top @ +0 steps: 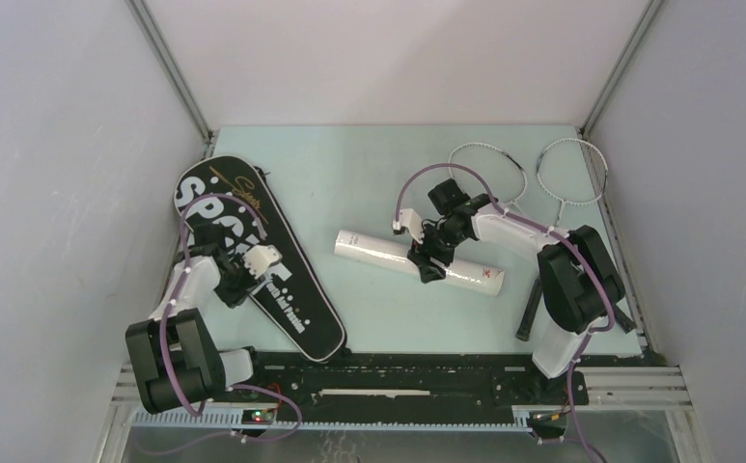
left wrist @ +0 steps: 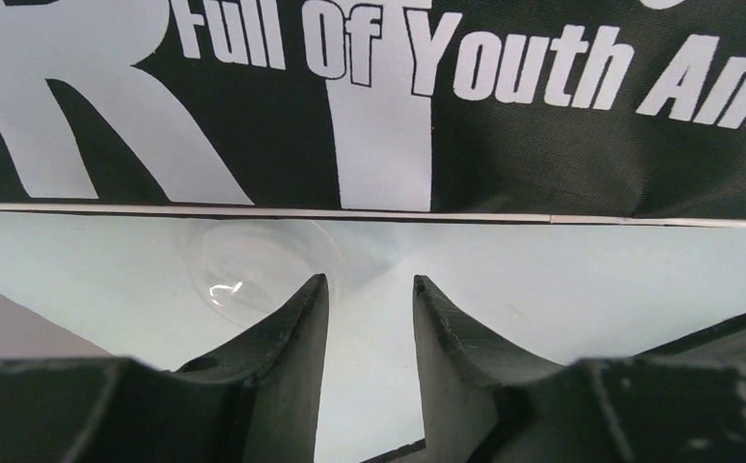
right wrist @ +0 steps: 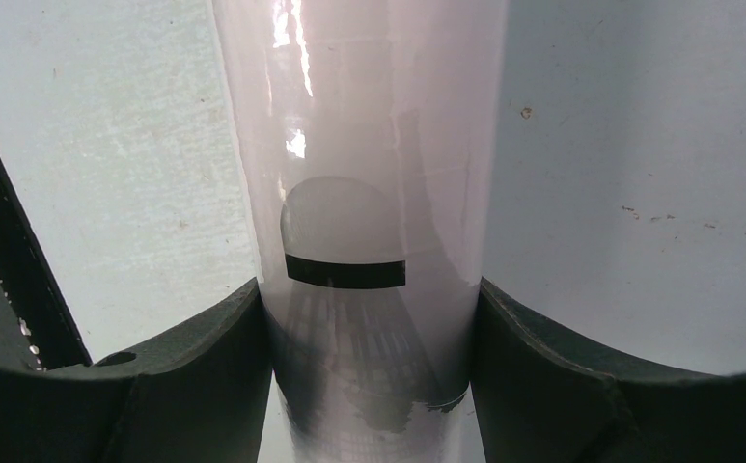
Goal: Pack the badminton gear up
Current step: Pick up the lid from the center of the board.
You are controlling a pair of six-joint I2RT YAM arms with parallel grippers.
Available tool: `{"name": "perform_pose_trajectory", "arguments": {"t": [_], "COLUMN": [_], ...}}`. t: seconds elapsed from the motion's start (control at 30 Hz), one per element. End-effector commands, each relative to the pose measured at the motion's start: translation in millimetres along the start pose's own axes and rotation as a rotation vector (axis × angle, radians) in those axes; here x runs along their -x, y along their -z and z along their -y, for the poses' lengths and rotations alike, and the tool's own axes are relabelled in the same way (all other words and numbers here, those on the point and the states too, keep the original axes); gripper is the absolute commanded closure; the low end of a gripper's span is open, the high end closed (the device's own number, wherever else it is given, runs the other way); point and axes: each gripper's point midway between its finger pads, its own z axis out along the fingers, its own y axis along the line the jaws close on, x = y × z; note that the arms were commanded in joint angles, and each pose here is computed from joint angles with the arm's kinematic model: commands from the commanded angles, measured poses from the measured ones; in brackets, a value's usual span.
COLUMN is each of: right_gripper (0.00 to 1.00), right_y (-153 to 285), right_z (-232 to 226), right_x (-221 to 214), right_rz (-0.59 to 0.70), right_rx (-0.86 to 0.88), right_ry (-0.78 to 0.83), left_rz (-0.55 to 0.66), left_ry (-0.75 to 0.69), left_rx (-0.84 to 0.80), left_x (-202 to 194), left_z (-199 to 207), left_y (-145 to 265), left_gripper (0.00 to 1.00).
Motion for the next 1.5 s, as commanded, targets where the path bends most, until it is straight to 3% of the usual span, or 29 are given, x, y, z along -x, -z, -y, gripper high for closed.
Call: {"name": "perform_pose_trajectory", "arguments": {"t": [0.0,0.4,0.63,0.83,1.07,1.27,1.47], "right_gripper": [0.87,0.90,0.91,0.93,0.93,0.94,0.94], "right_y": [4.6,-1.7,-21.1,-23.5,-16.2,-29.8,-35.3], "right_z": [8.7,11.1,17.3,27.0,19.2,5.8,0.7], "right_x": [12.3,7.2,-0.8,-12.1,-5.4,2.2,4.0], "right_rz": [0.037,-0.005,-0.038,-0.041,-0.076,-0.107,-0.121], "right_rx": [-0.020,-0.052,-0.062,-0.109,-0.147,-0.143,-0.140], "right_ry": [0.034,-0.008,-0.047,-0.051,0.000,0.075,0.100], "left_rz": [0.044,0.021,0.015,-0.004,0.040,0.030,0.023], "left_ry": [0.036,0.133,0.042,-0.002,0.168,0.298,0.328], "left_rx": [0.019,0.122,0.204,0.187,0.090,0.070,0.060], "left_x": [12.1,6.1,-2.9,-9.6,-6.8,-16.3,-19.8], "left_z": [-7.7,-14.3,-8.9,-1.2,-4.9,-28.4,-46.4], "left_y": [17.5,51.8,72.8,66.5,48.5,36.2,22.6], "left_gripper": [0.57,0.25,0.08,0.08,0.13,0.08,0.04]}}
